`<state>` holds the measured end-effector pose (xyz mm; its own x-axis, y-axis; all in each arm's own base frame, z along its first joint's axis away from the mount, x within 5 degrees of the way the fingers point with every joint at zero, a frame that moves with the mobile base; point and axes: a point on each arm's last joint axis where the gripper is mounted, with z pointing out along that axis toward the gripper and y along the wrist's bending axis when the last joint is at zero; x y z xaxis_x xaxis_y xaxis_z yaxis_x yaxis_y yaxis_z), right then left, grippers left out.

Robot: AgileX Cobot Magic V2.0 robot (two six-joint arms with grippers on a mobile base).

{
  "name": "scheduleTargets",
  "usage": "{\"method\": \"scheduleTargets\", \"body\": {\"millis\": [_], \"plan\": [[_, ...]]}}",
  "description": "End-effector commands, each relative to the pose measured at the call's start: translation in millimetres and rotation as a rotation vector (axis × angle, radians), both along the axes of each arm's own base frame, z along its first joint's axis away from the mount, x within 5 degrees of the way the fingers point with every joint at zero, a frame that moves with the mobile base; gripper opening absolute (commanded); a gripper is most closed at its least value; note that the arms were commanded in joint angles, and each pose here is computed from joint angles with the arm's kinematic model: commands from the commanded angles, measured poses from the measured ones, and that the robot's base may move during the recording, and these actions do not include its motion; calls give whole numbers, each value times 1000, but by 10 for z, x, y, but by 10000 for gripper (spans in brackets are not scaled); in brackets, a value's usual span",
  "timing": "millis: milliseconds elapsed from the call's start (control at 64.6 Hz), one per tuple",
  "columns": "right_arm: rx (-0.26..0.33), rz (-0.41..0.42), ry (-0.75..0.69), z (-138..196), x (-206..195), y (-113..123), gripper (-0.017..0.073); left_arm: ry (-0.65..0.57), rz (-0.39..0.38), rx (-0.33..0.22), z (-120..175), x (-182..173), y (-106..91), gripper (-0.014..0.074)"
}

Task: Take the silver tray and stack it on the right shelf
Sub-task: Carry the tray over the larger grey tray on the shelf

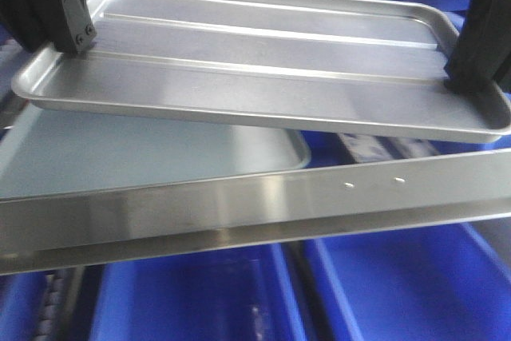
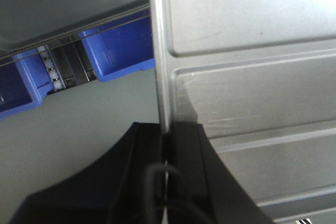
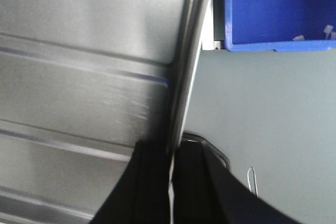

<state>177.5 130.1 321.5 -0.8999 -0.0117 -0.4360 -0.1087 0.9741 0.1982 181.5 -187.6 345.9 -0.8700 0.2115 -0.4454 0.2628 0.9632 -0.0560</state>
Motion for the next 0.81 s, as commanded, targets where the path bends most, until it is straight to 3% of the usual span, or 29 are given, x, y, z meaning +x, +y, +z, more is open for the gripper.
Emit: {"method": "scheduleTargets", "body": {"millis": [0,790], "plan": [[32,31,-113,167,22,-4,56,-41,-44,-15,136,-54,28,-101],[32,31,-113,167,22,-4,56,-41,-44,-15,136,-54,28,-101]]}}
